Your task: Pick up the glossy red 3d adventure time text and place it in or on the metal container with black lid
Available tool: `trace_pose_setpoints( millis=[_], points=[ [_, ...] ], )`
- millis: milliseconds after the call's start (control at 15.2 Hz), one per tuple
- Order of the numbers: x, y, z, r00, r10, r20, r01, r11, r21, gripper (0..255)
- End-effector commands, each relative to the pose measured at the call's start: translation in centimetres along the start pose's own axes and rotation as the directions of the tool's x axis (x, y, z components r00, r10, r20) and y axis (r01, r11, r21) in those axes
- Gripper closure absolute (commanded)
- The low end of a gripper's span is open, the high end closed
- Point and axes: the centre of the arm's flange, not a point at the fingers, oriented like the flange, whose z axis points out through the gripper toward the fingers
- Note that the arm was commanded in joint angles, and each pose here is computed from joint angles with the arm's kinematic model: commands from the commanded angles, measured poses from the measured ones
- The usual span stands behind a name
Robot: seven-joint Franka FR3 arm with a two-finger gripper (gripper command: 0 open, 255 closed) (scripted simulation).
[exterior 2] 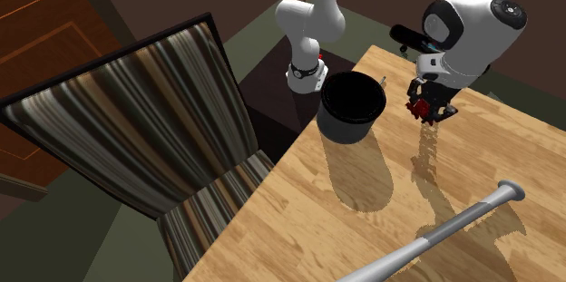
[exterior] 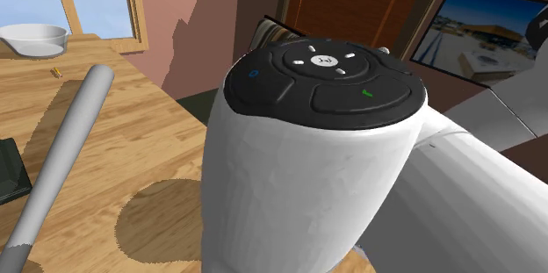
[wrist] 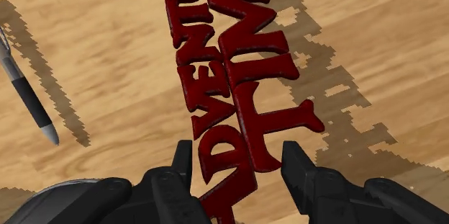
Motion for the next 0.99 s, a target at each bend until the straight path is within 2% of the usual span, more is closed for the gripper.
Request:
trace_pose_setpoints(
  millis=[0, 924],
  points=[
    [-0.1, 0.0, -1.0, 1.0, 0.0, 0.0, 0.0, 1.0, 0.0, 255],
    [-0.1, 0.1, -8.4, 1.0, 0.0, 0.0, 0.0, 1.0, 0.0, 255]
  ],
)
